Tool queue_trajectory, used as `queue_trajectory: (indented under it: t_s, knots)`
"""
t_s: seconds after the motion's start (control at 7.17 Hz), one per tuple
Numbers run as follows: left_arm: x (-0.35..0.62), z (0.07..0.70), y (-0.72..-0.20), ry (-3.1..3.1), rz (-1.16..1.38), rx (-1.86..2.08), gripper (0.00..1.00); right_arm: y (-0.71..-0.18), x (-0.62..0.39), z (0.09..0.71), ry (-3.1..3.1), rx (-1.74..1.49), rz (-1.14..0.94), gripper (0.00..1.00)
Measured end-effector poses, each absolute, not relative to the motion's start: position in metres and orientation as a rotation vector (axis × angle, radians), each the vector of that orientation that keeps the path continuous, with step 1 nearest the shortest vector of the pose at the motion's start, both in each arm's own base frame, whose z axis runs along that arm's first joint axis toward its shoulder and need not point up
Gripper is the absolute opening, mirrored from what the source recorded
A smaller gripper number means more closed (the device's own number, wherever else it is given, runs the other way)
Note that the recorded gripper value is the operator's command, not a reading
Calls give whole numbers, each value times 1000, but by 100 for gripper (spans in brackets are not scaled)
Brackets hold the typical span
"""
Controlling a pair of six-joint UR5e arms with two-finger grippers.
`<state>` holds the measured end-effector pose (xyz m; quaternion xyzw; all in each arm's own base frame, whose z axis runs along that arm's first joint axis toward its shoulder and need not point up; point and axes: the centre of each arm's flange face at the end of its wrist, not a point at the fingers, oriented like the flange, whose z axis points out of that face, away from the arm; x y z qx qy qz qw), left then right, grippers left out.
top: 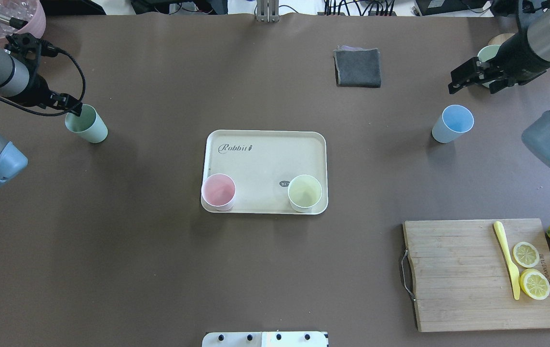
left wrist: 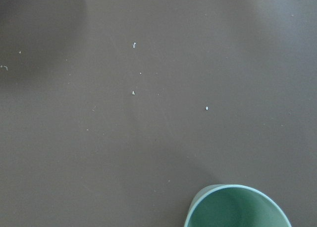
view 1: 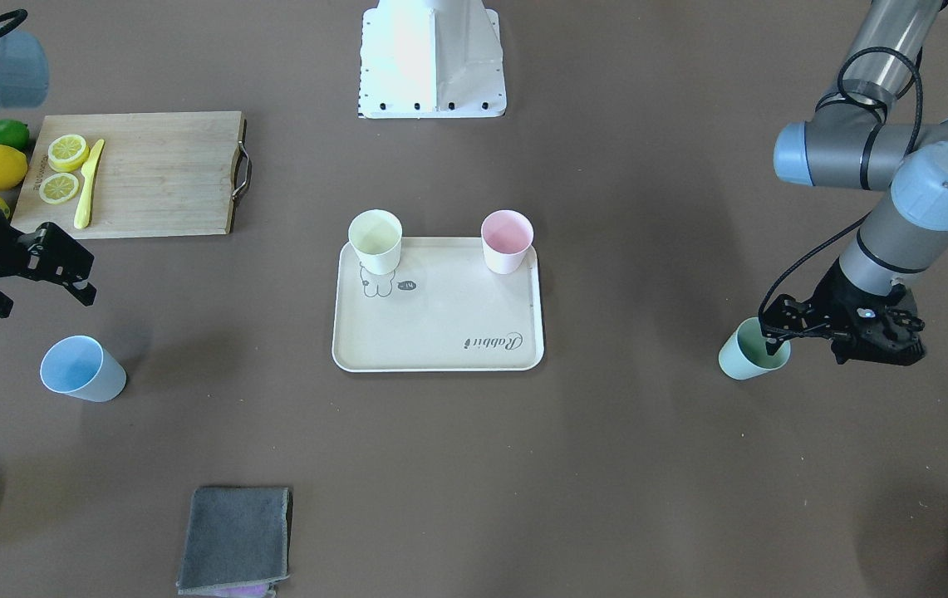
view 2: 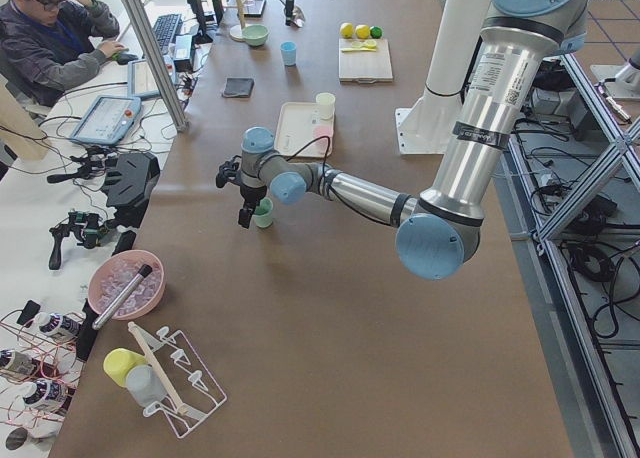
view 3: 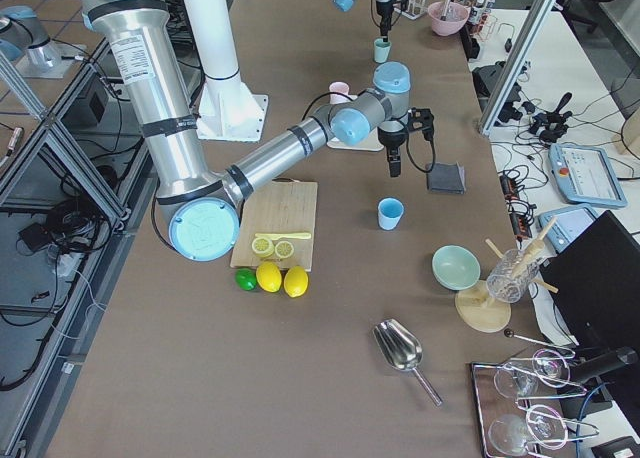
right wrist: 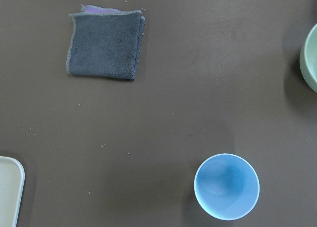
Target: Place all cups on tray
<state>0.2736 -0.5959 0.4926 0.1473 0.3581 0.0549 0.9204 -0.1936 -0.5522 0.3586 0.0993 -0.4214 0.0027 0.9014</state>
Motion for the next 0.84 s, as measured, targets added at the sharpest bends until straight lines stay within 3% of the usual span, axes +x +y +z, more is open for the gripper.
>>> queue_trajectory:
  t_s: [0.14, 0.28, 0.42, 0.84]
  knots:
    - [281, 505, -598, 743, 122, 309, 45, -552, -191, 361, -869, 208, 5, 100]
    - [289, 510, -596, 757, 132, 314, 7, -552, -190, 363, -866, 209, 6, 100]
    - [295, 508, -592, 777, 142, 313, 0, -552, -189, 365, -861, 208, 8, 100]
    - [299, 480, -582, 870, 183, 292, 0, -549, -187, 373, -854, 204, 11, 100]
